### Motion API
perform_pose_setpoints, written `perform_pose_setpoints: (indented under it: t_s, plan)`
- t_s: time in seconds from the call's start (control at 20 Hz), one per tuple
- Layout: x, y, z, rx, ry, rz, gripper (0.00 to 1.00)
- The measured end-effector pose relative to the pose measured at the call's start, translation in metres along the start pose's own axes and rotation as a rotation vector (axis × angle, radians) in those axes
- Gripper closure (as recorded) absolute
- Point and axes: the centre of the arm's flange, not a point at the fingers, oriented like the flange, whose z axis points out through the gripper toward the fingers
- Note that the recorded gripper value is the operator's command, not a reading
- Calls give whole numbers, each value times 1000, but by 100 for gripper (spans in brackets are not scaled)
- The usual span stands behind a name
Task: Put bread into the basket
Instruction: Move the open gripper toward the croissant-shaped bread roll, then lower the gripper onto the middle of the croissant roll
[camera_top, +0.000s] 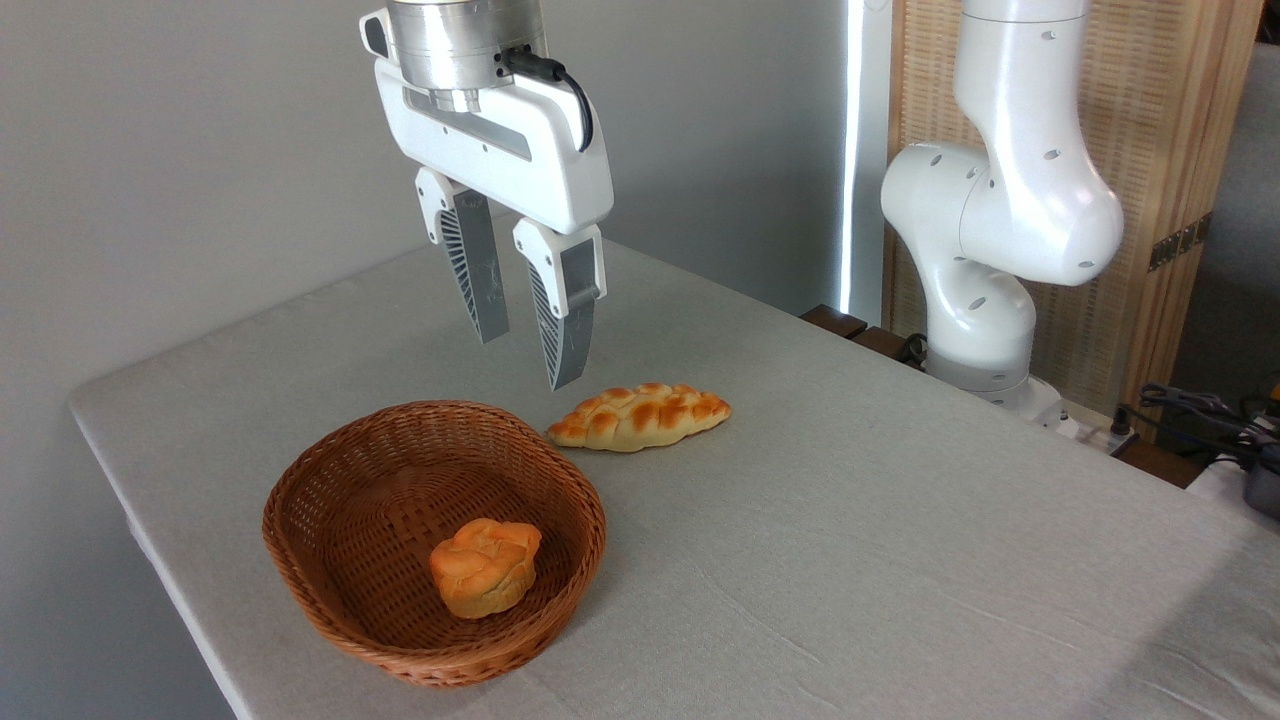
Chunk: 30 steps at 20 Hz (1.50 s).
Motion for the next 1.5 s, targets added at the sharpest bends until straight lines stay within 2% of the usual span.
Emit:
perform_pose_setpoints:
  t_s: [0.6, 0.8, 1.0, 1.2, 1.5]
  plan:
    - [0, 0, 3, -5, -6, 0, 0]
    - [-2, 11, 13, -20, -22, 22, 0]
    - [-1, 40, 33, -52, -59, 100, 0]
    - [0, 85, 75, -102, -122, 182, 0]
    - [-9, 125, 136, -132, -163, 321, 0]
